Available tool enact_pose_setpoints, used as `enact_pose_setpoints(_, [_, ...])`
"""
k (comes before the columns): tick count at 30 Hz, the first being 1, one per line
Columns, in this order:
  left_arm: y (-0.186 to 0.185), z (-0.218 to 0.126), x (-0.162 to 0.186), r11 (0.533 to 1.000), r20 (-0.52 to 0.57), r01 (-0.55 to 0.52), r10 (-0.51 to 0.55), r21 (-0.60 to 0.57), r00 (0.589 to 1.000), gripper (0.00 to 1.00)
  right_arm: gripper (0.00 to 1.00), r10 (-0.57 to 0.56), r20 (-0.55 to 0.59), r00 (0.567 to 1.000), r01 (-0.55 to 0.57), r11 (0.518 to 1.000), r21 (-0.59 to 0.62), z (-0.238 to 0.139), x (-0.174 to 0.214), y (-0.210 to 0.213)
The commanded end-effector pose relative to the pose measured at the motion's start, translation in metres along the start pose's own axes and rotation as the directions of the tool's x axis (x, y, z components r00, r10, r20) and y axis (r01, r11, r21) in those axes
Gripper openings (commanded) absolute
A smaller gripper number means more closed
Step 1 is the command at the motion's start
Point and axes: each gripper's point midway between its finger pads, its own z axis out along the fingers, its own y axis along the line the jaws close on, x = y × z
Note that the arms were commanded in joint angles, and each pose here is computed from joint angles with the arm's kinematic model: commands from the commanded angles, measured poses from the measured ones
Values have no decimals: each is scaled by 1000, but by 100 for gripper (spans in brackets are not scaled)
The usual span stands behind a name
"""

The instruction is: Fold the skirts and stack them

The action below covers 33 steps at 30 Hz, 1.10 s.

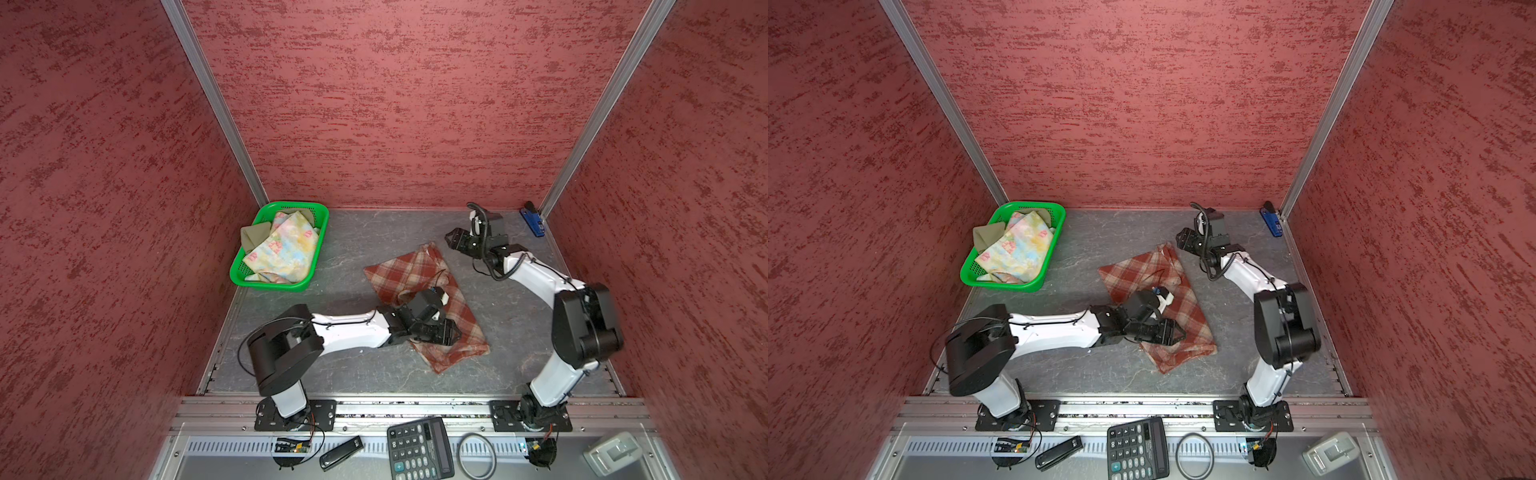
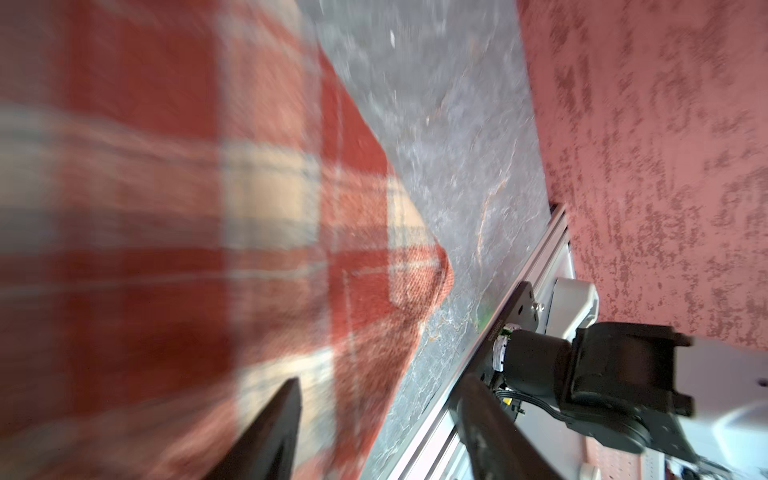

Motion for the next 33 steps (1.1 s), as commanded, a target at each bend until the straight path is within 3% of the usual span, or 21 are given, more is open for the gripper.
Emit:
enact_pose_setpoints(1, [28, -30, -32, 996, 89, -26, 34, -91, 995, 67, 74, 4, 47, 999, -7, 998, 61, -44, 0, -10])
enact_pose_setpoints(4, [50, -46, -64, 981, 133, -59, 84, -182, 988, 66, 74, 48, 79, 996, -54, 996, 77, -77, 16, -17])
enact_pose_setpoints(8, [66, -38, -88, 909, 42, -239, 269, -340, 962, 64, 72, 86, 74, 994, -91, 993, 75, -105, 51, -22])
enact_pose_setpoints(12, [71, -18, -101, 817, -47, -424, 443, -390, 896, 60, 72, 114, 42, 993, -117, 991, 68, -122, 85, -27])
enact_pose_setpoints(18, [81, 13, -110, 681, -131, -613, 619, -401, 774, 58, 72, 157, 1, 988, -156, 985, 79, -138, 116, -41])
enact_pose_setpoints(25, [84, 36, -133, 608, -134, -648, 674, -458, 727, 56, 72, 178, -27, 984, -176, 982, 73, -145, 133, -46])
enact_pose_setpoints(33, [93, 73, -145, 493, -206, -701, 723, -516, 660, 53, 72, 168, -27, 985, -166, 984, 63, -146, 134, -45])
